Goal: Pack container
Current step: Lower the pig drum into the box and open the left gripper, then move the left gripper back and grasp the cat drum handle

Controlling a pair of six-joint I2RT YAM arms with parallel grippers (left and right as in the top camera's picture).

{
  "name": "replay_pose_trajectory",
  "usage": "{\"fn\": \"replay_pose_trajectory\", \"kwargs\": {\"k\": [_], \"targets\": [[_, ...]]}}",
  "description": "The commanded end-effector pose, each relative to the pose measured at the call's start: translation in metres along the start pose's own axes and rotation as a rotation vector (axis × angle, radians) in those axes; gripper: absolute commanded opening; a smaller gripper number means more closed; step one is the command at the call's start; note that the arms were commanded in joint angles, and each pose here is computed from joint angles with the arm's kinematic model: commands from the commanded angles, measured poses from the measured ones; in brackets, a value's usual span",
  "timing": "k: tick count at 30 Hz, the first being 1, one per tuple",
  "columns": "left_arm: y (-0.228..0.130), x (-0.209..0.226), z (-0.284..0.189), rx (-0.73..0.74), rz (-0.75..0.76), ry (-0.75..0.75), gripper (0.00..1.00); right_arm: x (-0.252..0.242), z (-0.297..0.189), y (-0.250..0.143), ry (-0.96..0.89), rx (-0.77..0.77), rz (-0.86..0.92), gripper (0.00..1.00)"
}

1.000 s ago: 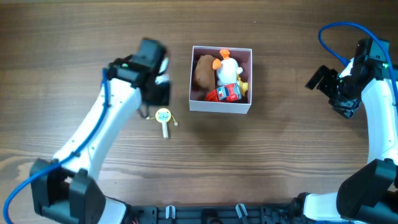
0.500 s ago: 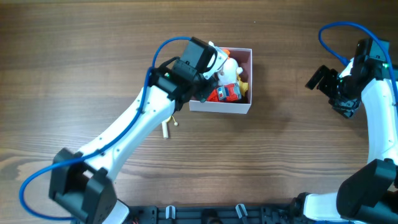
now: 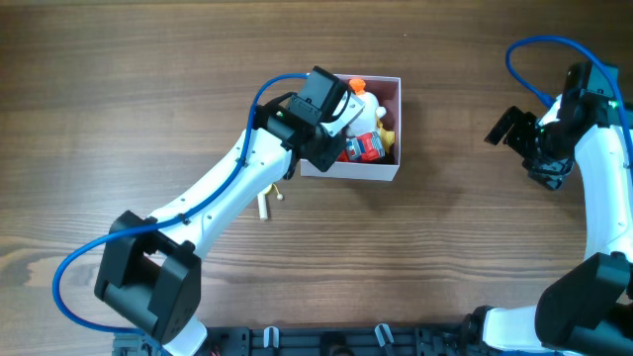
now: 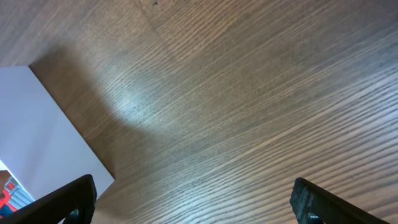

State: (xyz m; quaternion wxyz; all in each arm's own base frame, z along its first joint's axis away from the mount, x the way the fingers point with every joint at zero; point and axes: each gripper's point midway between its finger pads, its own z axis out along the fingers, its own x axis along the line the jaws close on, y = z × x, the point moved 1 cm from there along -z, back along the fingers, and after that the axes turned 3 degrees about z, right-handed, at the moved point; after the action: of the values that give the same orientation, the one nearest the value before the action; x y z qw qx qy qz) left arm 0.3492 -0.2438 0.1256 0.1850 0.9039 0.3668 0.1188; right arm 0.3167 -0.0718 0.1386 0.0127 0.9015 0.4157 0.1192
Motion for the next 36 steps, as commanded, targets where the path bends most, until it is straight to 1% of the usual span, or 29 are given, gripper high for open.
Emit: {"fn": "replay_pose_trajectory", "kwargs": {"k": [1, 2, 3, 4, 5, 7, 9, 10, 11, 13, 14, 17, 20, 23, 28, 31, 36], "targets": [[-0.003, 0.004, -0.020, 0.000, -0.041, 0.024, 0.45, 0.000, 0.003, -0.004, 0.004, 0.022, -0.007, 1.00], [-0.007, 0.004, -0.027, 0.008, -0.041, 0.023, 0.46, 0.000, 0.003, -0.004, 0.003, 0.024, -0.007, 1.00], [-0.011, 0.003, -0.034, 0.019, -0.040, 0.021, 0.41, 0.000, 0.003, -0.004, 0.003, 0.024, -0.007, 1.00], [-0.019, 0.003, -0.043, 0.042, -0.043, 0.026, 0.30, 0.000, 0.003, -0.004, 0.003, 0.025, -0.007, 1.00], [-0.027, 0.003, -0.050, 0.064, -0.049, 0.024, 0.24, 0.000, 0.003, -0.004, 0.003, 0.025, -0.006, 1.00], [-0.044, 0.008, -0.060, 0.119, -0.171, 0.035, 0.24, 0.000, 0.003, -0.004, 0.003, 0.025, -0.006, 1.00], [-0.061, 0.013, -0.063, 0.180, -0.315, 0.047, 0.27, 0.000, 0.003, -0.004, 0.004, 0.023, -0.006, 1.00], [-0.069, 0.016, -0.063, 0.208, -0.377, 0.054, 0.32, 0.000, 0.003, -0.004, 0.004, 0.023, -0.006, 1.00], [-0.082, 0.020, -0.059, 0.251, -0.474, 0.068, 0.36, 0.000, 0.003, -0.004, 0.004, 0.023, -0.006, 1.00], [-0.105, 0.024, -0.048, 0.310, -0.620, 0.094, 0.37, 0.000, 0.003, -0.004, 0.004, 0.023, -0.006, 1.00], [-0.115, 0.025, -0.041, 0.327, -0.667, 0.103, 0.38, 0.000, 0.003, -0.004, 0.004, 0.023, -0.007, 0.99], [-0.140, 0.026, -0.016, 0.347, -0.759, 0.123, 0.45, 0.000, 0.003, -0.004, 0.003, 0.024, -0.007, 1.00], [-0.160, 0.028, 0.007, 0.339, -0.821, 0.136, 0.49, 0.000, 0.003, -0.005, 0.002, 0.027, -0.006, 1.00], [-0.173, 0.030, 0.019, 0.326, -0.859, 0.140, 0.48, 0.000, 0.003, -0.005, 0.002, 0.027, -0.005, 1.00], [-0.179, 0.033, 0.030, 0.297, -0.862, 0.157, 0.47, 0.000, 0.003, -0.005, 0.003, 0.028, -0.003, 1.00], [-0.180, 0.033, 0.037, 0.275, -0.864, 0.155, 0.43, -0.001, 0.003, -0.005, 0.002, 0.028, -0.003, 0.99], [-0.190, 0.031, 0.051, 0.312, -0.863, 0.158, 0.41, -0.001, 0.003, -0.006, 0.001, 0.031, -0.004, 1.00]]}}
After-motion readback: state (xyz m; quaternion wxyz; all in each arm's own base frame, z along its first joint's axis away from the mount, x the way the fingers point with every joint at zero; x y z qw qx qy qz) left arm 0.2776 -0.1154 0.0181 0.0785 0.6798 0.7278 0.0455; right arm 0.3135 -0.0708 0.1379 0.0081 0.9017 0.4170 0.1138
